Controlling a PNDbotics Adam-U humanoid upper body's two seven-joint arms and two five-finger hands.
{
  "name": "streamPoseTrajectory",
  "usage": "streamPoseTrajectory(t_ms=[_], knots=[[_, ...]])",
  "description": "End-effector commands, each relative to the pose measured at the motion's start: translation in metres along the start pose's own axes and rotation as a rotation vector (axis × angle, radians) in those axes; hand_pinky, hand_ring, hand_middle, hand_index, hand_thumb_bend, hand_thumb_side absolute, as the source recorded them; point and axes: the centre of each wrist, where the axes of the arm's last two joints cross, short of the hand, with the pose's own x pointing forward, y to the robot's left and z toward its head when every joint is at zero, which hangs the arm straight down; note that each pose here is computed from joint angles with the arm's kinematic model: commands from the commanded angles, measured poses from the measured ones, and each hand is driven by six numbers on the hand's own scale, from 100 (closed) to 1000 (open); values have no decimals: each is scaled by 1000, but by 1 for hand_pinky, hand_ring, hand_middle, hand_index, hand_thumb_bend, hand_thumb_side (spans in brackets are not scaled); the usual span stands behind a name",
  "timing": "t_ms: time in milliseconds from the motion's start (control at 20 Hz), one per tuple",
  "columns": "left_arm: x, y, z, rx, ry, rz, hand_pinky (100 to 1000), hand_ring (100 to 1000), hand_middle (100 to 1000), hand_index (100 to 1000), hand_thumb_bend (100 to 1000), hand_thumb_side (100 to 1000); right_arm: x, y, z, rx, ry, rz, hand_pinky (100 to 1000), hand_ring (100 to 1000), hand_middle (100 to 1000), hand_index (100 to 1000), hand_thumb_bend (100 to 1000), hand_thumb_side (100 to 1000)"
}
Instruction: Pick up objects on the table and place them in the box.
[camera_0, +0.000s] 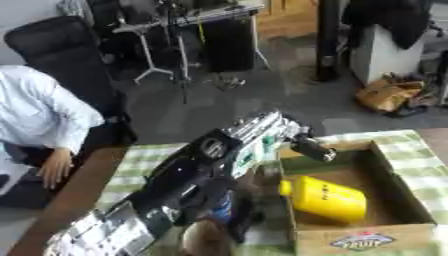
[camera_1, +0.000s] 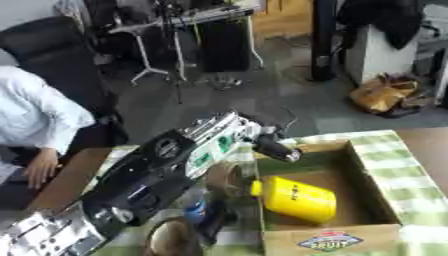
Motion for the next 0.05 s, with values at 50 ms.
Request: streamPoseTrajectory(t_ms=[50], knots=[[-18, 28, 27, 106, 38, 24, 873, 857, 802, 973, 302, 1000, 2, -4, -8, -98, -107, -81, 894, 974, 868, 884, 100, 1000]])
